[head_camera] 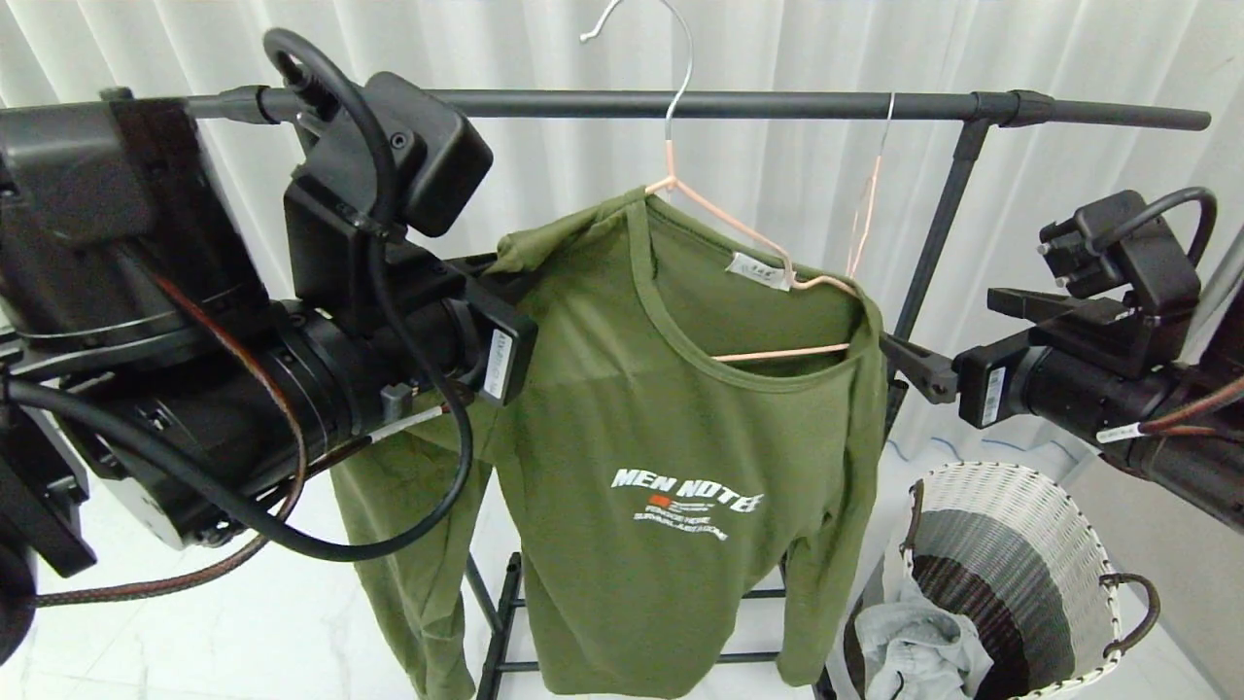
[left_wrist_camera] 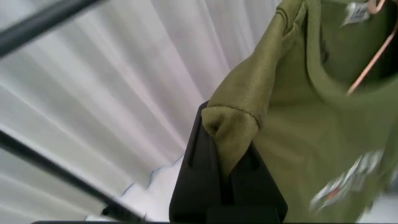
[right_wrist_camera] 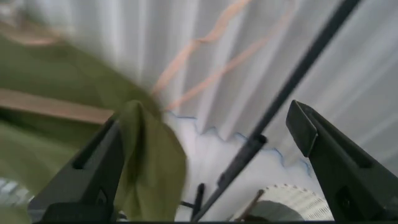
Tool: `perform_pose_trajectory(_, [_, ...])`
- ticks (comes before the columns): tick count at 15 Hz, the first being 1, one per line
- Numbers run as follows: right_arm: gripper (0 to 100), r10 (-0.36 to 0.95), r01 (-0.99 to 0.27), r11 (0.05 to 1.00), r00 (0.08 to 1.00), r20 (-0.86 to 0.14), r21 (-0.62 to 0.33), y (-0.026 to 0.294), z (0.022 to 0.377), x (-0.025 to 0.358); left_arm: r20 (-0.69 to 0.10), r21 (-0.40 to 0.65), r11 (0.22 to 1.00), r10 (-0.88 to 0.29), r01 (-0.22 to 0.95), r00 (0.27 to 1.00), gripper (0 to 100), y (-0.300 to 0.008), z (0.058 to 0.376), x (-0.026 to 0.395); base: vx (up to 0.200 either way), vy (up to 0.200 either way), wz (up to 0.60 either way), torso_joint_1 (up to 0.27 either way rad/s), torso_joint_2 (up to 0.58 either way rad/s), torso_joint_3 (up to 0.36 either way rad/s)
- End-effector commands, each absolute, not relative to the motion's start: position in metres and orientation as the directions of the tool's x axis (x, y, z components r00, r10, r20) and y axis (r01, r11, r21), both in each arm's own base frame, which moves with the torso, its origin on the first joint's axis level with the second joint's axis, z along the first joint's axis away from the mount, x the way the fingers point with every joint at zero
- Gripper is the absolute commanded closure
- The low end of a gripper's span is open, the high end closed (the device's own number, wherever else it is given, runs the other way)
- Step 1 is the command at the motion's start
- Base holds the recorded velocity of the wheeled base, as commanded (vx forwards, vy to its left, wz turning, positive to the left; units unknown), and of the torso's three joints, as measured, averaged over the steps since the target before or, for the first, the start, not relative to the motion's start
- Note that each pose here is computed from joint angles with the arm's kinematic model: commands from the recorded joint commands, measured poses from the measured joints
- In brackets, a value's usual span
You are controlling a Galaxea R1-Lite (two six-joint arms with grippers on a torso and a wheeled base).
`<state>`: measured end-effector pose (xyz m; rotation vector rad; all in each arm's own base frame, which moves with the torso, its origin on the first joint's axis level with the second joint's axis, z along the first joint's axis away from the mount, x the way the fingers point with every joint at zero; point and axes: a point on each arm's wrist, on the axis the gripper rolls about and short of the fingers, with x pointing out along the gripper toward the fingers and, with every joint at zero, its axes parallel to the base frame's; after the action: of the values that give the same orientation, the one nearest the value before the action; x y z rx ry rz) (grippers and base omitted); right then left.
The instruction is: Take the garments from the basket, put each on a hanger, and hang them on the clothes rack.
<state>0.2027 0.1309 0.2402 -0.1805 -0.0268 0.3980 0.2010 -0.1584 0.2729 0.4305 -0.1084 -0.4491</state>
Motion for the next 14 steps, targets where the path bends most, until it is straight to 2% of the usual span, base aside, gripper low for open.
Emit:
perform_pose_trajectory(1, [0,0.462,-0.453,0.874,0.887,0.009,-0.177,0.130,0.253,0.182,0.021,0.395,0.820,-0.458,0.413,0.889,100,-0.164,0.269,0.201,0.000,0.000,0.00,0.000,0.00,0.000])
perform_pose_trajectory(6, [0,0.652,-0.663,0.729,0.748,-0.119,-0.172,0.114,0.274,0.152,0.074,0.390,0.801,-0.519,0.454,0.852,100,-0.163,0.252,0.193,0.000,0.000,0.00,0.000,0.00,0.000])
perform_pose_trajectory(9, [0,0.714,-0.738,0.647,0.674,-0.190,-0.189,0.115,0.280,0.155,0.046,0.403,0.746,-0.595,0.530,0.802,100,-0.157,0.239,0.184,0.000,0.000,0.00,0.000,0.00,0.000])
perform_pose_trajectory(12, [0,0.744,-0.777,0.596,0.630,-0.223,-0.204,0.121,0.282,0.162,0.043,0.404,0.738,-0.605,0.540,0.795,100,-0.155,0.237,0.180,0.000,0.000,0.00,0.000,0.00,0.000])
perform_pose_trajectory(14, [0,0.787,-0.833,0.506,0.553,-0.275,-0.226,0.135,0.289,0.179,0.031,0.407,0.718,-0.628,0.564,0.777,100,-0.150,0.233,0.174,0.000,0.000,0.00,0.000,0.00,0.000])
